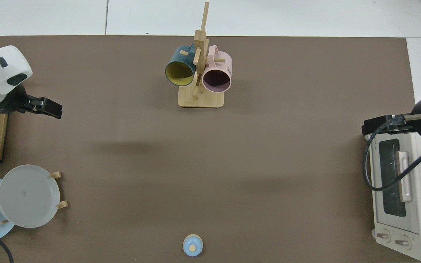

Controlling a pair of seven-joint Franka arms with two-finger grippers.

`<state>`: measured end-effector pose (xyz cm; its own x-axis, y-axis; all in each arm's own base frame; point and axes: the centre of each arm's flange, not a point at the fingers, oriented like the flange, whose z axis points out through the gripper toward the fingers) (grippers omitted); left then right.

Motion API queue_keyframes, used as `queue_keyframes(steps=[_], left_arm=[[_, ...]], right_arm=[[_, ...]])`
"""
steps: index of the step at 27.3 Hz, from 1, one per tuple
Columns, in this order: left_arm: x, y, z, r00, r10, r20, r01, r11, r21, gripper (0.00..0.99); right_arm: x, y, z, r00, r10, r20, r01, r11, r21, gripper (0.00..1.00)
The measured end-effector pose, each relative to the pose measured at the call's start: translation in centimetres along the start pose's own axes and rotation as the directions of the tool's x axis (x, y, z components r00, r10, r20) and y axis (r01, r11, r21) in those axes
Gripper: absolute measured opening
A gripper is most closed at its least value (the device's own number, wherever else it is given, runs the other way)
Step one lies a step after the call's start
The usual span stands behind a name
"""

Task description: Put markers into pen holder

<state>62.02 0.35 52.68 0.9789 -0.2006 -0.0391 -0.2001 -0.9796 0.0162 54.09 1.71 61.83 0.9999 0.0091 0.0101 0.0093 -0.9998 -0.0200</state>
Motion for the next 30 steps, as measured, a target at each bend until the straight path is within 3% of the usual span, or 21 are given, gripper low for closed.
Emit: queue_keyframes(steps=[10, 16, 25, 30], left_arm=[[-0.8, 0.8, -2.4, 0.99, -0.134, -0.039, 0.132, 0.99, -0.053, 0.991], [-1.8, 4.2, -4.8, 0.989, -0.13, -0.068, 0.13, 0.992, -0.007, 0.991], [-6.6, 6.3, -5.6, 0.99, -0.089, -0.111, 0.092, 0.996, 0.018, 0.991], [-7.5, 6.9, -6.0, 0.99, -0.087, -0.116, 0.09, 0.996, 0.023, 0.991]], right_arm=[[0.0, 0.0, 0.0, 1.0, -0.001, -0.001, 0.001, 1.0, 0.0, 1.0], [0.3, 0.0, -0.2, 1.0, -0.004, -0.026, 0.004, 1.0, -0.002, 1.0], [0.4, 0.3, -0.3, 0.998, -0.043, -0.035, 0.043, 0.999, -0.012, 1.0], [0.5, 0.5, -0.2, 0.998, -0.046, -0.035, 0.046, 0.999, -0.014, 1.0]])
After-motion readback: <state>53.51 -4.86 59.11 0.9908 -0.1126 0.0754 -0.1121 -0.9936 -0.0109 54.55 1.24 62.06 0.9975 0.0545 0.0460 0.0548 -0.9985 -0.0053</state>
